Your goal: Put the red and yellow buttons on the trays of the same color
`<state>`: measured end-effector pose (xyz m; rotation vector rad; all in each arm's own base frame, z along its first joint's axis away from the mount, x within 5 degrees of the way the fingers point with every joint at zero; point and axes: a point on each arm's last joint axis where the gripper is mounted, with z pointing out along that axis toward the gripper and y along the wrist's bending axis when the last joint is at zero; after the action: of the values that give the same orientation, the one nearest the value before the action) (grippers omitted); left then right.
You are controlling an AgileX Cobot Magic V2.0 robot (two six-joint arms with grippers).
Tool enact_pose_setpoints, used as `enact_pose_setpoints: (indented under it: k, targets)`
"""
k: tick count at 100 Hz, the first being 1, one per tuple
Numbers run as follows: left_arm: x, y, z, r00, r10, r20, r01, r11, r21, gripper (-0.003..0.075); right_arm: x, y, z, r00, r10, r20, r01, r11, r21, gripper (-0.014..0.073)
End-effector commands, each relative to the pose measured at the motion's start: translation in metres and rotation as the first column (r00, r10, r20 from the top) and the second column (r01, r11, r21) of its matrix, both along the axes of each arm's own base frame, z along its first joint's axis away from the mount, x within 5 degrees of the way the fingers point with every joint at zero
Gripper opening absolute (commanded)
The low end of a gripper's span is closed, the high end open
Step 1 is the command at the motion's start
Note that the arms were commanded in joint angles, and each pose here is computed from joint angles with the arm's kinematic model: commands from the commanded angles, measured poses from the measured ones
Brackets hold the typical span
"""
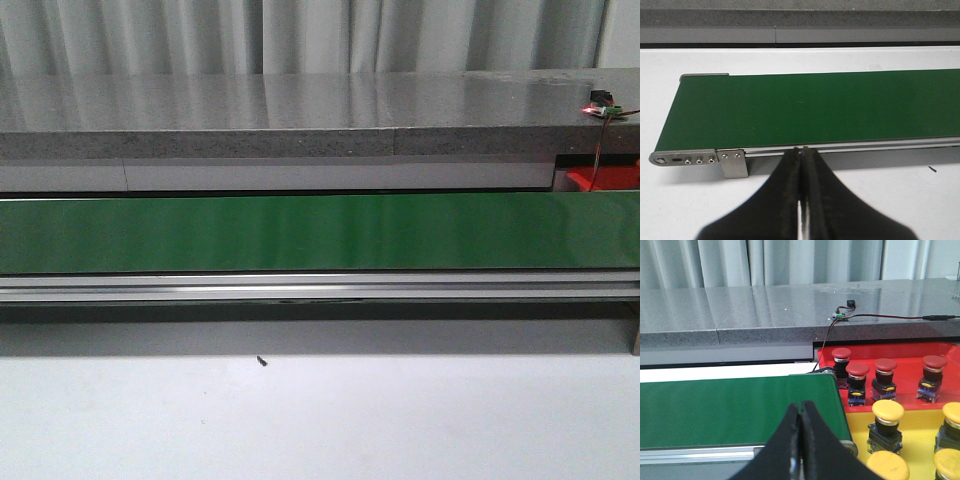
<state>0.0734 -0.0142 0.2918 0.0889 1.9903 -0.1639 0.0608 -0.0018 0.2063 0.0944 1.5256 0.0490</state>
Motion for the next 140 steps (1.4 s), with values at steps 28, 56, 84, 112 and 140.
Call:
enact_pose_setpoints:
  k: [28,56,84,112,140]
  targets:
    - [0.0023,-0.0003,0.0141,0.996,0.006,0.088,-0.004,1.0,-0.024,-0.002,-0.0065,-0.0003,0.0027,0.999,-0.005,0.045,0.005,1.0,0.012,-0.0117]
    - [0.0023,-0.0003,0.0141,0.996,0.006,0.088,-0.004,1.0,-0.024,-0.002,-0.0065,-0.0002,0.0035,0.999,-0.005,0.049,0.004,1.0,0.012,-0.0117]
    - [0.0023,-0.0003,0.0141,0.996,0.006,0.088,-0.004,1.0,-0.024,-0.002,-0.0065,-0.0002,0.0035,0.999,-0.005,0.049,0.004,1.0,0.012,-0.0117]
    - [0.0023,-0.0003,0.0141,0.996,0.006,0.088,-0.004,1.0,-0.024,-0.002,-0.0065,-0.0002,0.0035,0.999,-0.005,0.049,0.004,1.0,0.012,-0.0117]
    - [0.0022,0.0004,0.0135,0.996,0.007,0.084,-0.006,1.0,-0.008,-0.002,-0.0065,-0.0002,0.0035,0.999,-0.005,0.049,0.004,1.0,0.012,-0.0117]
